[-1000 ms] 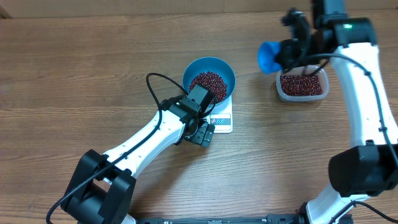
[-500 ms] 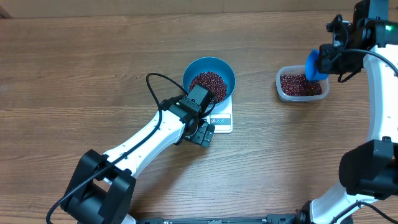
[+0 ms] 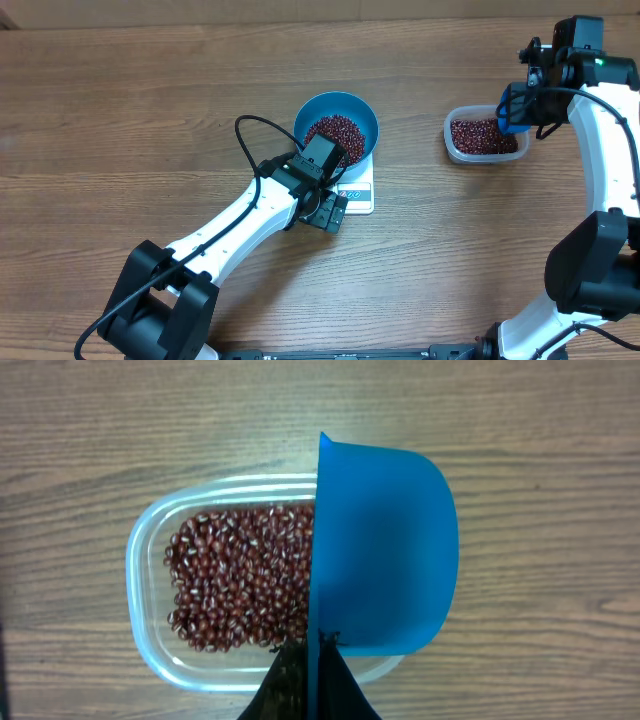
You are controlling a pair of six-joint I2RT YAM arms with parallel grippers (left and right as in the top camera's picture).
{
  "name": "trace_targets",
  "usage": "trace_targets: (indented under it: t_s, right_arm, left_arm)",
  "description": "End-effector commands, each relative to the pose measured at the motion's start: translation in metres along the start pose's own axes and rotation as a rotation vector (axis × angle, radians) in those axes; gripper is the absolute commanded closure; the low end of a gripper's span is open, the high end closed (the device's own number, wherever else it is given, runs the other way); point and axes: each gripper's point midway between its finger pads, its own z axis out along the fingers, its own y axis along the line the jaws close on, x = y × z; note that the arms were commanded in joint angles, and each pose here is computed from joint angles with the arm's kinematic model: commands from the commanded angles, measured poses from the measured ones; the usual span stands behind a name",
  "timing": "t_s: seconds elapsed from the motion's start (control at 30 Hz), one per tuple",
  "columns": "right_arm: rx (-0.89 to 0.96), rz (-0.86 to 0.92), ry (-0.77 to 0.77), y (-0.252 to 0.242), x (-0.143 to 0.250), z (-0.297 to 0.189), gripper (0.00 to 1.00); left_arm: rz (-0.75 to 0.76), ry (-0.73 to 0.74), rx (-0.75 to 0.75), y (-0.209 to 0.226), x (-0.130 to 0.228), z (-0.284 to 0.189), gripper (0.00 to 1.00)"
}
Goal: Scoop item into bowl and weigh 150g on scale
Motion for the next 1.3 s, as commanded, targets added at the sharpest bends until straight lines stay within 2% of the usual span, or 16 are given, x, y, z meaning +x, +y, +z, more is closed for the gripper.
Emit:
trace_targets:
  t_s: [0.0, 0.37, 0.7, 1.13, 1.27]
  right_arm:
    - [0.014, -0.016, -0.027, -0.002, -0.005, -0.003, 0.96]
    - [0.012, -0.016, -0.009, -0.002, -0.001, -0.001, 0.96]
    - [0.03, -0.017, 0.038, -0.004, 0.02, 0.031, 0.96]
    - [-0.056, -0.062, 0.153, 0.034, 0.054, 0.044, 0.96]
    - [-0.175, -0.057, 0.147, 0.056, 0.054, 0.042, 0.96]
  left_arm:
    - [-0.007, -0.041, 0.001, -0.001, -0.007, -0.004, 0.0]
    - [-0.007, -0.048, -0.009, 0.001, -0.008, -0.004, 0.01]
    - [-0.007, -0.045, -0.01, 0.001, -0.008, -0.004, 0.0]
    - [-0.006, -0.039, -0.011, 0.002, -0.006, -0.004, 0.01]
    - [-0.006, -0.04, -0.011, 0.002, -0.006, -0.004, 0.0]
